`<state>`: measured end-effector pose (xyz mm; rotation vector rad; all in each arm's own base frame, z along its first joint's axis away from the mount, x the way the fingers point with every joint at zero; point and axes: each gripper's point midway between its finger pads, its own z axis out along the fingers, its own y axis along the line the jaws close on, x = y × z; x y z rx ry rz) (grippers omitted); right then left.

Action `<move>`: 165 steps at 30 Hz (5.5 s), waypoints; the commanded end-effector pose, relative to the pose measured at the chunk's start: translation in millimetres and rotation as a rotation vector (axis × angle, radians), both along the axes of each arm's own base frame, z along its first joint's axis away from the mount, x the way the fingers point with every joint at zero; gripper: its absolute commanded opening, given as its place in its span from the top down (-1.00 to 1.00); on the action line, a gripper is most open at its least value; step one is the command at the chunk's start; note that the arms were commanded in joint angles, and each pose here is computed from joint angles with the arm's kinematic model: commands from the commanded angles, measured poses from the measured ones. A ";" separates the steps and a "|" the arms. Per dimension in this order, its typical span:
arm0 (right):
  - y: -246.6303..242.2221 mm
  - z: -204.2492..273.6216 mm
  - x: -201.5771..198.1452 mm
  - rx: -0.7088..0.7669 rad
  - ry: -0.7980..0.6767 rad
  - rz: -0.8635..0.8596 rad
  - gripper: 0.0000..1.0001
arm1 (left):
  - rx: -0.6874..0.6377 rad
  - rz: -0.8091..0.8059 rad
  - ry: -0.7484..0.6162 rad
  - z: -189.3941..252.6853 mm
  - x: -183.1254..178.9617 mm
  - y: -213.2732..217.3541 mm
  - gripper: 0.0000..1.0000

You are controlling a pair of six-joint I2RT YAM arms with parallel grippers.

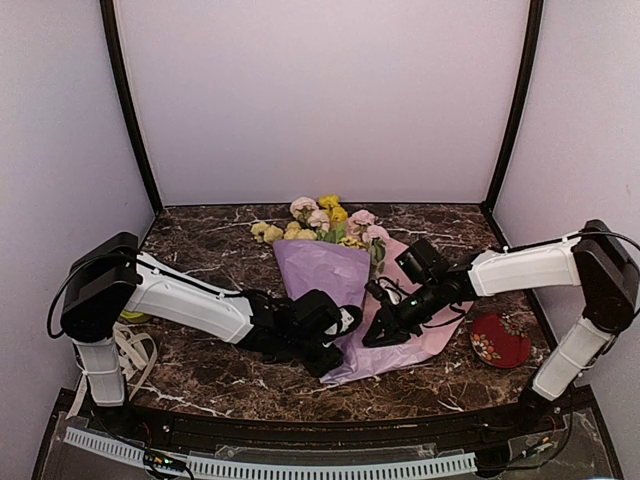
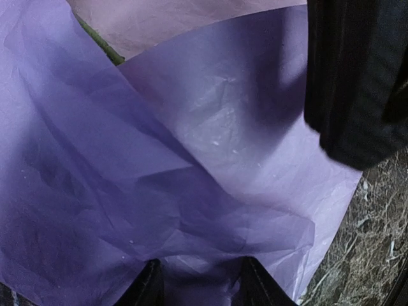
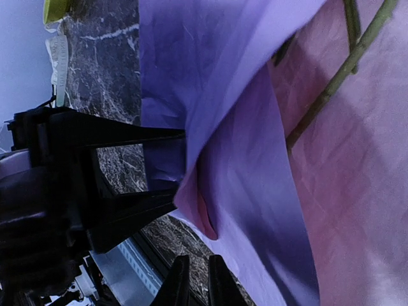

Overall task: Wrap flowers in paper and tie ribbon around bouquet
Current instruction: Press the fold line on the 2/3-folded wrapping paper, then pick up the two-thirds-folded wrapping paper from the center of the board.

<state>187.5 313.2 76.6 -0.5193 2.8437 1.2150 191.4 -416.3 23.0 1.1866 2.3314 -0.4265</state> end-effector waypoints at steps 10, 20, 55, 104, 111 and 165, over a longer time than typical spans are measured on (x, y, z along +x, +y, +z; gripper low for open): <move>24.7 -24.0 -31.0 0.110 0.103 0.073 0.88 | -0.067 0.035 0.087 0.4 -10.6 8.9 0.11; 28.3 1.2 -34.9 0.232 0.044 0.093 1.00 | -0.081 0.047 0.110 -1.9 -10.1 11.1 0.04; -1.7 -91.1 -36.3 -0.132 0.073 0.054 1.00 | -0.326 0.633 0.295 26.8 83.0 99.8 -0.29; -3.7 -94.8 -43.5 -0.158 0.062 0.059 1.00 | -0.108 0.008 -0.008 34.4 20.2 26.9 0.41; -4.2 -95.9 -44.8 -0.154 0.060 0.056 1.00 | 0.031 -0.099 0.063 -7.7 -6.3 26.8 0.42; -109.6 2.1 -29.2 -0.327 0.069 -0.493 -0.32 | 0.006 -0.151 -0.076 -2.4 -3.4 6.5 0.32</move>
